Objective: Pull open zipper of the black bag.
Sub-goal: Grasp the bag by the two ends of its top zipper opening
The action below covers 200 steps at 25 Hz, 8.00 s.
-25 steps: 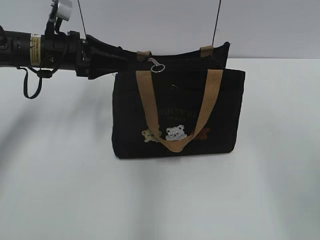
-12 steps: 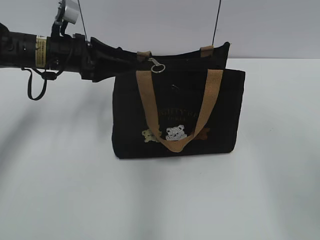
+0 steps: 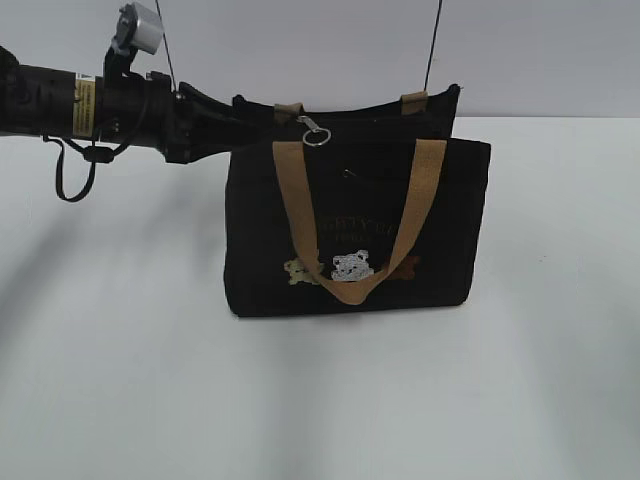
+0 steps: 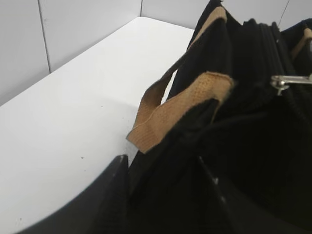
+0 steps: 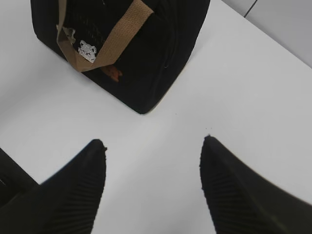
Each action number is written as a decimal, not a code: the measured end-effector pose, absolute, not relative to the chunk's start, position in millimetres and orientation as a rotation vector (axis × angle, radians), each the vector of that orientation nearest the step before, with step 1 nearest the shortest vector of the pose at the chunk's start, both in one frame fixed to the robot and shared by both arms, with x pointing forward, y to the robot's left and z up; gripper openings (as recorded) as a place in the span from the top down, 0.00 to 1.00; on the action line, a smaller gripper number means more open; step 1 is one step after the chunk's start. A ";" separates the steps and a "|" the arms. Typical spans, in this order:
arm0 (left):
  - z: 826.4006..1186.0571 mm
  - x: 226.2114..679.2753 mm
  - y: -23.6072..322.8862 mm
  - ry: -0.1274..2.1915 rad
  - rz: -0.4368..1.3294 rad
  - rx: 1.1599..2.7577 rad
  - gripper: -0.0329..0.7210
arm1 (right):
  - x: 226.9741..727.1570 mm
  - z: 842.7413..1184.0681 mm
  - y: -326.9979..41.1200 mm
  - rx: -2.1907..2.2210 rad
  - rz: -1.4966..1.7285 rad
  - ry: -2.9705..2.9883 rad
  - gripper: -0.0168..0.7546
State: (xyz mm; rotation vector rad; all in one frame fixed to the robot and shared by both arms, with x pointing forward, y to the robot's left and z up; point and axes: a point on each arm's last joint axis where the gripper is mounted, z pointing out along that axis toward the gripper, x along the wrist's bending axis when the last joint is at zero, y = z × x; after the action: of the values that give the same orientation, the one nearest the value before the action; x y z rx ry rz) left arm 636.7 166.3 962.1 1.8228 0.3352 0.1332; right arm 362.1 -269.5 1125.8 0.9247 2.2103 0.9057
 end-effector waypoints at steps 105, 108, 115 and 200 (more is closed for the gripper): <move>962.0 635.4 165.9 0.321 0.124 1.827 0.90 | 547.2 1038.2 -96.3 0.040 0.767 2.240 1.00; 962.0 635.4 165.9 0.321 0.124 1.827 0.90 | 547.9 1038.8 -96.6 0.088 0.787 2.235 1.00; 963.7 633.2 164.9 0.302 0.099 1.810 0.90 | 550.0 1040.6 -98.3 0.186 0.824 2.218 1.00; 984.0 650.8 163.0 0.222 0.202 1.806 0.73 | 576.7 1051.8 -198.6 1.010 0.968 2.155 0.97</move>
State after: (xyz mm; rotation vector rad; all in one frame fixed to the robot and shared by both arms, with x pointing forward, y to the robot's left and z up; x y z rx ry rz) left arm 650.8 163.0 984.0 1.8063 0.2224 0.2024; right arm 576.7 -198.6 1051.8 1.0102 2.1554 0.9679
